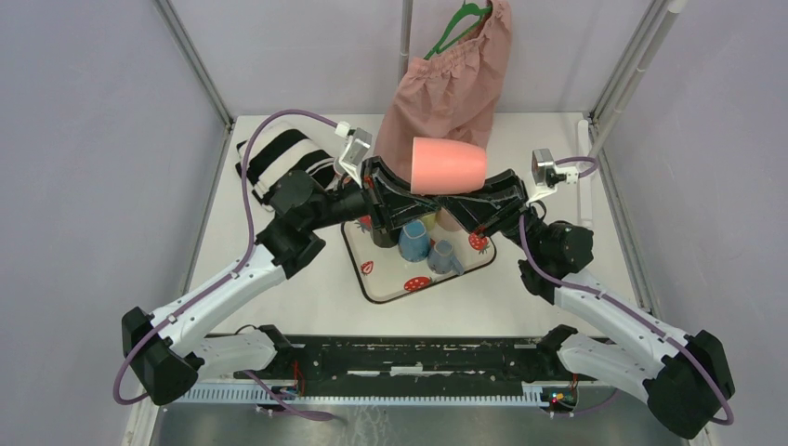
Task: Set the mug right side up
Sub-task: Turn over the cup on the tray.
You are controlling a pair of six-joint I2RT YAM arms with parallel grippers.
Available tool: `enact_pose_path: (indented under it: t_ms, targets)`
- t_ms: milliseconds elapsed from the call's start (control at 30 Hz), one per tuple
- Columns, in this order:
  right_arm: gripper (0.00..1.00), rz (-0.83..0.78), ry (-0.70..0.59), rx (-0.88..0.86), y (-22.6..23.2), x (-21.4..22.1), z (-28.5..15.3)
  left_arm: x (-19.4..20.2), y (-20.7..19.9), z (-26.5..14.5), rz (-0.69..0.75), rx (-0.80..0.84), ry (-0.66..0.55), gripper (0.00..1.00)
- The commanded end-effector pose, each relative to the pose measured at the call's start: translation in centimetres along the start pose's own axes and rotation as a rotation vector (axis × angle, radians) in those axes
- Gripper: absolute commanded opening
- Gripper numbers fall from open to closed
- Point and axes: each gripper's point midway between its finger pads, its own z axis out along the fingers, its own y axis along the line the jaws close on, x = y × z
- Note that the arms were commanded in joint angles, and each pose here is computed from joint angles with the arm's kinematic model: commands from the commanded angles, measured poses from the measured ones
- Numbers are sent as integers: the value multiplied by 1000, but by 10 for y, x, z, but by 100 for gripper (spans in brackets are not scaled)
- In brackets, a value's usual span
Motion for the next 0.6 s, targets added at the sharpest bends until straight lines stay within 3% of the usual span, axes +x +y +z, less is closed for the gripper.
enact_pose_path:
  t_ms: [0, 200, 567]
  targets:
    - [32, -57, -54, -29, 13, -17, 1, -28, -11, -1, 86, -3, -73, 2]
    - [43, -100, -44, 31, 3, -12, -8, -30, -8, -4, 113, -40, -69, 2]
    - [53, -194, 11, 155, -16, -3, -28, -30, 5, -10, 157, -133, -37, 2]
